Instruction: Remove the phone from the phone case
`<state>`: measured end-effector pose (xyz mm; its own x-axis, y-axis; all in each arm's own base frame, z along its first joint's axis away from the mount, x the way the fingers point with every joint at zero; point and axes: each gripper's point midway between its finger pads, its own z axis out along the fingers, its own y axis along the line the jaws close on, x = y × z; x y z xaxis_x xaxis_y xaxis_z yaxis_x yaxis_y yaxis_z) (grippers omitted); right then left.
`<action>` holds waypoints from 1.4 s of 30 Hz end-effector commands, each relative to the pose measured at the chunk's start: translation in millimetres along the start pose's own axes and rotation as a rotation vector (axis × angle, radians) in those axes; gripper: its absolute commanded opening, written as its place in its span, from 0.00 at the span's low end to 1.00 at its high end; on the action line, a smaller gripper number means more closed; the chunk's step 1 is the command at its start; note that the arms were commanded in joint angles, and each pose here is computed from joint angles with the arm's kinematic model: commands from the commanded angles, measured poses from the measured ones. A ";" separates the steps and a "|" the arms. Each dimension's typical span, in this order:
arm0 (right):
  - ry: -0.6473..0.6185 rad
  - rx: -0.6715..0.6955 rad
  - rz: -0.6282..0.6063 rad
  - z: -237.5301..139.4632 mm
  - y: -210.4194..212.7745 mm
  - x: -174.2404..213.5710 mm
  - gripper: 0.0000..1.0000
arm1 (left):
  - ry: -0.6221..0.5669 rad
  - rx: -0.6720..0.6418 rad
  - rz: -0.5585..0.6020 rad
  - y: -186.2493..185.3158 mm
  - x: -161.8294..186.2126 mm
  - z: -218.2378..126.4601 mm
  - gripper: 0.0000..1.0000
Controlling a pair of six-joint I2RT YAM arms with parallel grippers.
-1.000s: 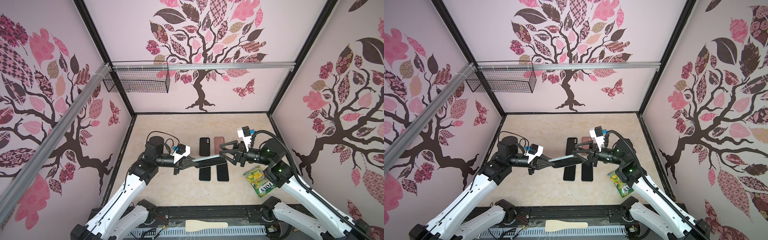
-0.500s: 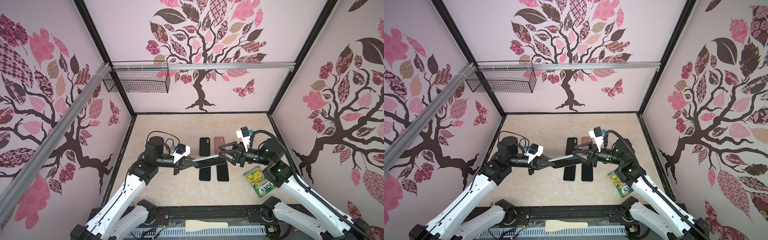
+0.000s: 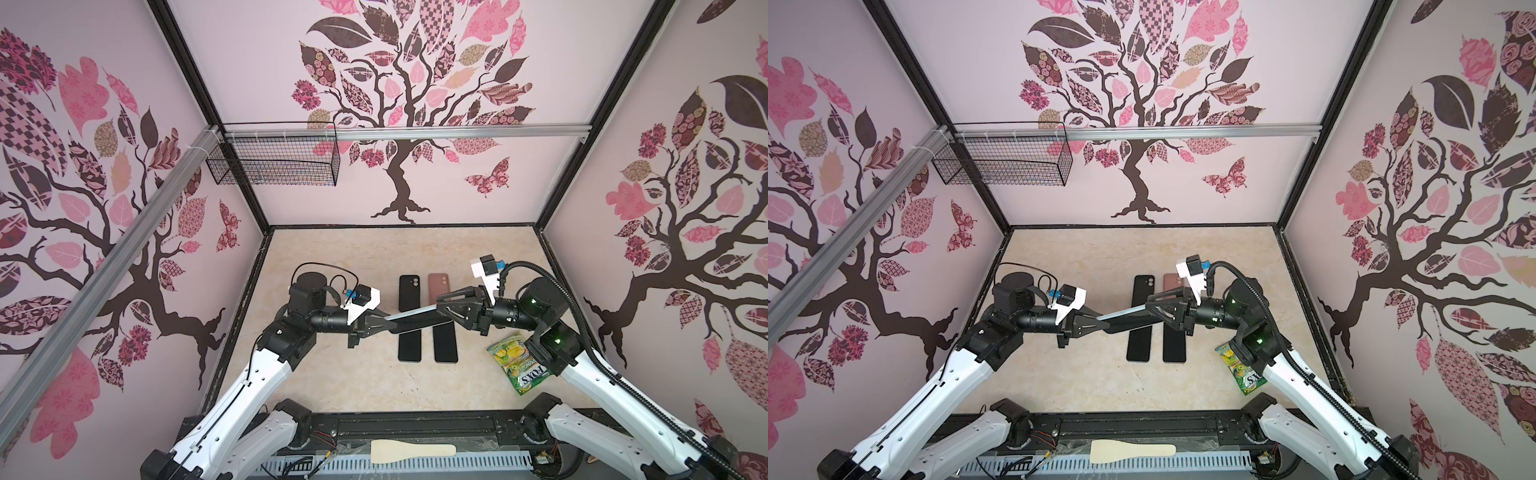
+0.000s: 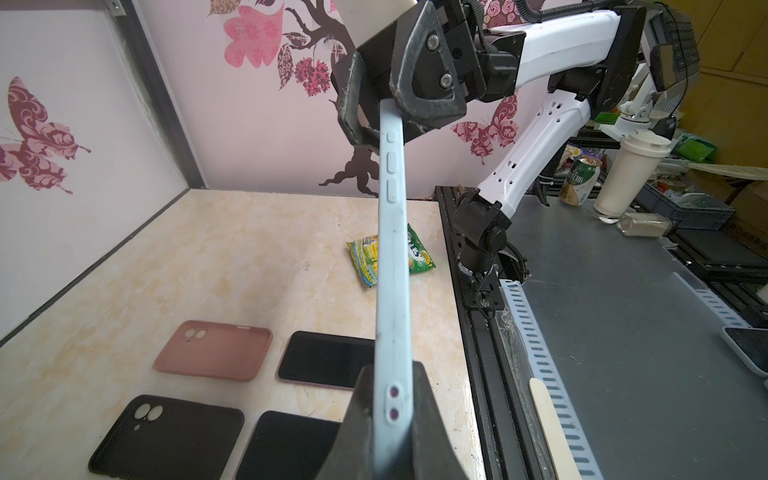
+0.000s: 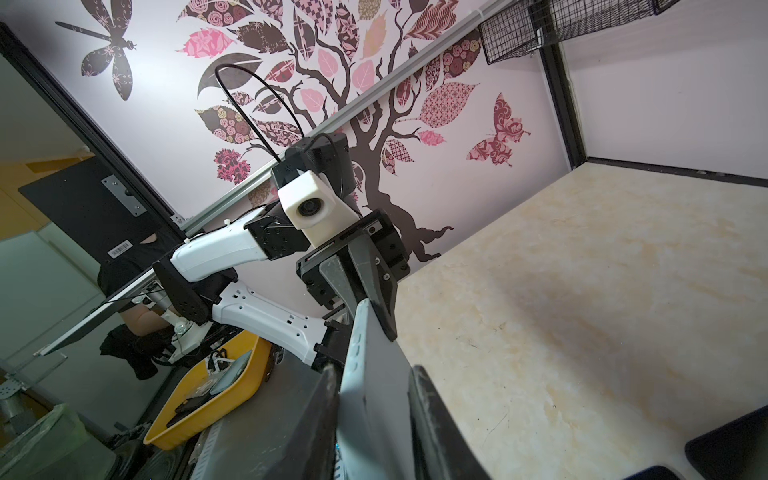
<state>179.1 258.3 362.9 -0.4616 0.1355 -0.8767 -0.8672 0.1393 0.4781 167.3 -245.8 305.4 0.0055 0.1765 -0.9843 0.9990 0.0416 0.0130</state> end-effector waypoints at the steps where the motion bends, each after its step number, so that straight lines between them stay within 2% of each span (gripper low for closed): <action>1: 0.013 0.041 0.056 0.7 -9.0 4.6 0.25 | -0.067 -0.021 0.121 -2.7 -30.1 -6.2 0.00; 15: -0.001 0.029 0.213 4.8 -15.5 7.2 0.01 | -0.048 -0.068 0.224 3.4 -29.1 -7.5 0.00; 29: 0.042 -0.024 0.354 13.1 -12.4 7.2 0.00 | -0.013 -0.100 0.281 4.1 -24.7 -10.6 0.00; 38: 0.070 -0.006 0.384 14.5 -18.4 15.4 0.00 | -0.001 -0.143 0.319 12.7 -31.4 -11.7 0.00; 42: 0.018 0.056 0.355 10.7 -25.8 7.1 0.00 | 0.004 -0.134 0.321 9.9 -30.0 -12.3 0.00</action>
<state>196.0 267.9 345.7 -0.7322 0.1556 -0.6631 -0.6563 0.0992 0.7480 179.0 -235.9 288.3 0.1523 0.2882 -0.9454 0.9739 0.1190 0.1932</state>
